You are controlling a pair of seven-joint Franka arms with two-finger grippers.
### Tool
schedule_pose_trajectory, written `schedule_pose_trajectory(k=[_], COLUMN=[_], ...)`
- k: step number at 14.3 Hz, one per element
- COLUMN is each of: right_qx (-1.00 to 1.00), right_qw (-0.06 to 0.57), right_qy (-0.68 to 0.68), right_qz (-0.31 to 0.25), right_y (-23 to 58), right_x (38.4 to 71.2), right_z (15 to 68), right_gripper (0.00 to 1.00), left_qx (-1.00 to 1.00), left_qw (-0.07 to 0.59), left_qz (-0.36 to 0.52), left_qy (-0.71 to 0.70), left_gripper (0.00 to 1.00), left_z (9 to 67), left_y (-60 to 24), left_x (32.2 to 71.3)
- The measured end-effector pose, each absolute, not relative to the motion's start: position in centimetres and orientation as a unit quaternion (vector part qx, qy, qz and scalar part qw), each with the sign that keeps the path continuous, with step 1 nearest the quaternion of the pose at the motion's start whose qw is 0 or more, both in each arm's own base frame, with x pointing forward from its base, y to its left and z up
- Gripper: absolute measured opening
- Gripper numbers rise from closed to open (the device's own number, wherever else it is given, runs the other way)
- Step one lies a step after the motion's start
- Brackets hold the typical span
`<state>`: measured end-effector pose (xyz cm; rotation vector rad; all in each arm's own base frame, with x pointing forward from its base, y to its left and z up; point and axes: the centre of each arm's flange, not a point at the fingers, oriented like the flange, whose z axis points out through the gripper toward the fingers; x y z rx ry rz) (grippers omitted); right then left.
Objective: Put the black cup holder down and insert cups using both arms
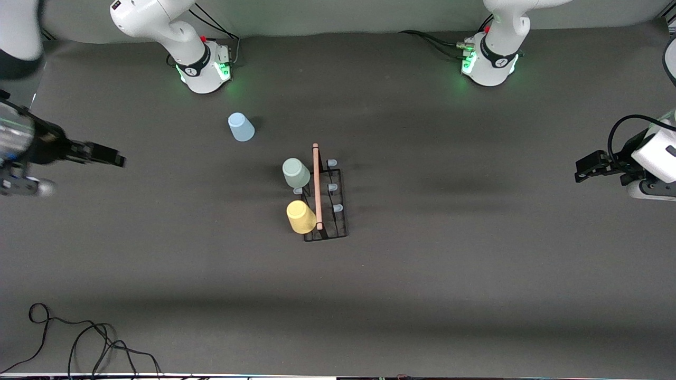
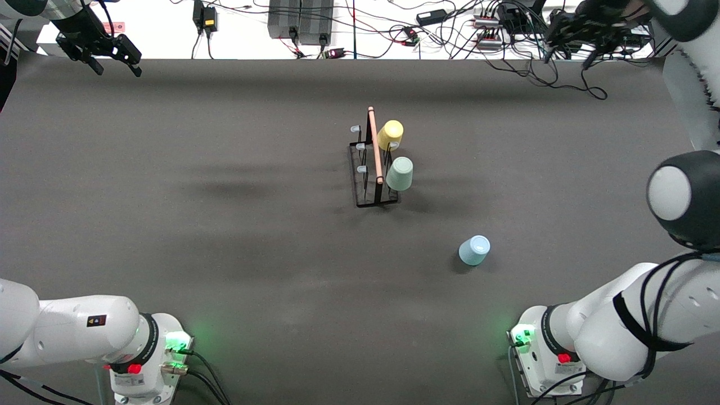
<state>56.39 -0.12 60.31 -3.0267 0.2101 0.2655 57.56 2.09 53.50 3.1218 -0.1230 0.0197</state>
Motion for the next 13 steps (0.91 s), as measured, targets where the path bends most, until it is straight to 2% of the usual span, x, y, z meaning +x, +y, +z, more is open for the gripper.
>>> schedule_pose_trajectory(k=[3,13], right_qx=[-0.993,-0.993], right_qw=[0.047,0.029], right_qy=[0.071,0.062], right_qz=[0.079,0.094], right_y=[-2.1,-1.3], right_x=[55.7,56.2], right_z=[61.4,60.2], right_gripper=[1.00,1.00], left_qx=[0.999,0.999], left_qw=[0.009,0.009], left_qz=[0.006,0.006], left_qy=[-0.039,-0.039], left_gripper=[1.00,1.00], left_z=[53.5,53.5], left_y=[2.1,2.1], left_x=[57.6,57.6])
